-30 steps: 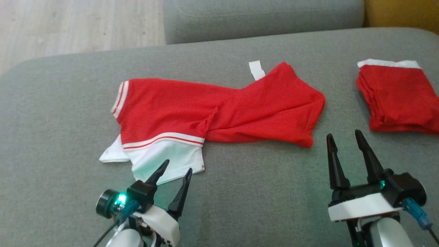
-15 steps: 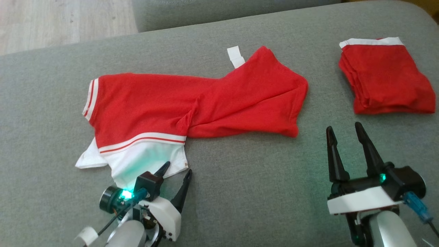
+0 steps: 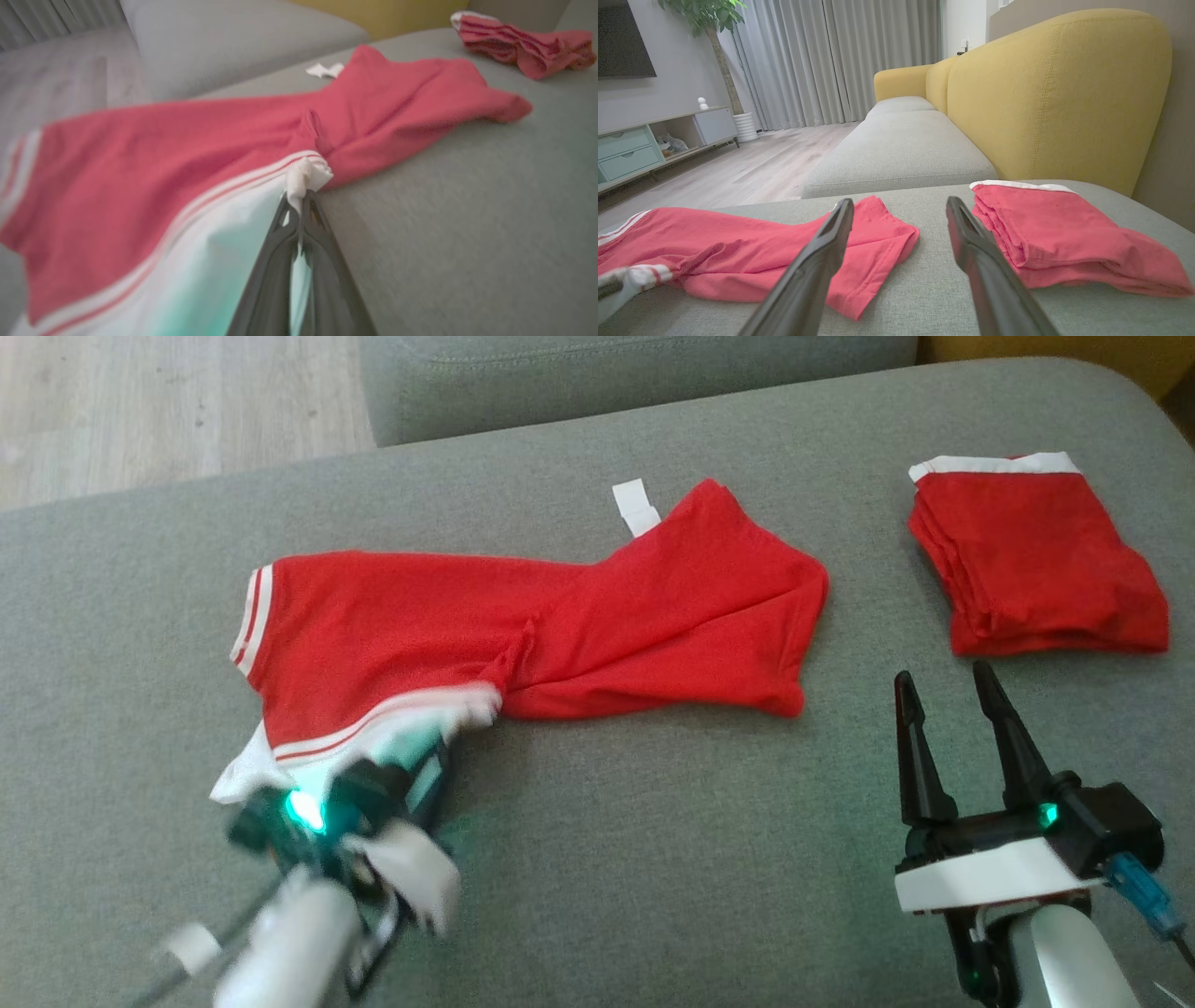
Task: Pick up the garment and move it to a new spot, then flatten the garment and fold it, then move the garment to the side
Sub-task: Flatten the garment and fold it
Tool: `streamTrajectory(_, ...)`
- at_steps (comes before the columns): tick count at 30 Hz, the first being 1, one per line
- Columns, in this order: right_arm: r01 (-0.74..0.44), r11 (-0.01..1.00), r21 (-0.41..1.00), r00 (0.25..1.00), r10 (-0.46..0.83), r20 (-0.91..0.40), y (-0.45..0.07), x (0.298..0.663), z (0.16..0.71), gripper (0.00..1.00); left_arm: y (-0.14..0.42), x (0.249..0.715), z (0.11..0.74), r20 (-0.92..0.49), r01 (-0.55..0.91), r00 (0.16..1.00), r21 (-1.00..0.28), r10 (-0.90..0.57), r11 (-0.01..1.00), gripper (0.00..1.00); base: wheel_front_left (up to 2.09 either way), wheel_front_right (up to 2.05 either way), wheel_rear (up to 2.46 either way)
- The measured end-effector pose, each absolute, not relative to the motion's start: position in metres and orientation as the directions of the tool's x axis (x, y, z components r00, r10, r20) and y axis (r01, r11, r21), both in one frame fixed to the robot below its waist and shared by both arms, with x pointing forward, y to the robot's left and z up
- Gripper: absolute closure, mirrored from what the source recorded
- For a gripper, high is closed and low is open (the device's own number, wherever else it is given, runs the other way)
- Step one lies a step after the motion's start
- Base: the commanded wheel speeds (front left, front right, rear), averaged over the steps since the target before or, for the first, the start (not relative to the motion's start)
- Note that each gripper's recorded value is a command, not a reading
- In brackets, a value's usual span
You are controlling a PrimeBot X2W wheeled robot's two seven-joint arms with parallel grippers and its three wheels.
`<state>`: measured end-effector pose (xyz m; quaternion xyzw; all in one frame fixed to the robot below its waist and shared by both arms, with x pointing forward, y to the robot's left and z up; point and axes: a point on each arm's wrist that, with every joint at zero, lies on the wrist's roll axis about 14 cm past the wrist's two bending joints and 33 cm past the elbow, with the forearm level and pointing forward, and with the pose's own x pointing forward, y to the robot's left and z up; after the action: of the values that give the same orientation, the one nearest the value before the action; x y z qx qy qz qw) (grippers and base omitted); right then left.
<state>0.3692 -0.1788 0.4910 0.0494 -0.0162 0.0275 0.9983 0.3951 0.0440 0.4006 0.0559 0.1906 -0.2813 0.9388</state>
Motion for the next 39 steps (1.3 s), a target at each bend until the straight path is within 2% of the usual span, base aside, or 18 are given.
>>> streamTrajectory(4,-0.059,0.993,0.103,0.998,0.055,0.042,-0.178,0.369,0.493,0.00,0.052,0.436,0.463,-0.218,0.533,0.836,0.100,-0.504,0.840,1.00,0.00,0.00,0.00)
streamTrajectory(5,-0.059,0.993,0.106,0.998,0.055,0.039,-0.178,0.369,0.492,0.00,0.054,0.458,0.495,-0.145,0.523,0.851,0.146,-0.504,0.840,1.00,0.00,0.00,0.00)
streamTrajectory(9,-0.065,0.991,0.118,0.998,0.062,0.026,-0.174,0.369,0.488,0.00,0.058,0.496,0.545,-0.078,0.513,0.856,0.241,-0.511,0.824,1.00,0.00,0.00,0.00)
streamTrajectory(13,-0.073,0.989,0.131,0.997,0.069,0.034,-0.172,0.379,0.490,0.00,0.063,0.537,0.577,-0.064,0.492,0.863,0.328,-0.501,0.807,1.00,0.00,0.00,0.00)
streamTrajectory(18,-0.067,0.986,0.153,0.997,0.060,0.047,-0.175,0.389,0.494,0.00,0.073,0.588,0.582,-0.125,0.464,0.881,0.427,-0.457,0.777,1.00,0.00,0.00,0.00)
streamTrajectory(22,-0.041,0.986,0.161,0.999,0.039,0.019,-0.182,0.390,0.485,0.00,0.085,0.630,0.578,-0.163,0.428,0.902,0.461,-0.400,0.777,1.00,0.00,0.00,0.00)
streamTrajectory(28,0.016,0.988,0.155,0.999,-0.011,-0.037,-0.198,0.386,0.469,0.00,0.098,0.689,0.589,-0.128,0.329,0.943,0.472,-0.306,0.818,1.00,0.00,0.00,0.00)
streamTrajectory(29,0.024,0.988,0.152,0.999,-0.018,-0.043,-0.200,0.386,0.467,0.00,0.099,0.695,0.584,-0.131,0.321,0.947,0.469,-0.294,0.823,0.65,0.00,0.00,0.00)
streamTrajectory(30,0.032,0.988,0.151,0.998,-0.025,-0.049,-0.202,0.386,0.465,0.00,0.098,0.700,0.578,-0.135,0.317,0.948,0.466,-0.288,0.826,0.00,0.00,0.00,0.00)
streamTrajectory(34,0.045,0.988,0.145,0.998,-0.036,-0.060,-0.207,0.388,0.462,0.00,0.096,0.706,0.552,-0.151,0.314,0.949,0.473,-0.276,0.823,0.00,0.00,0.00,0.00)
streamTrajectory(39,0.020,0.990,0.142,0.998,-0.012,-0.054,-0.200,0.392,0.462,0.00,0.100,0.701,0.555,-0.076,0.281,0.958,0.450,-0.277,0.848,0.00,0.00,0.00,0.00)
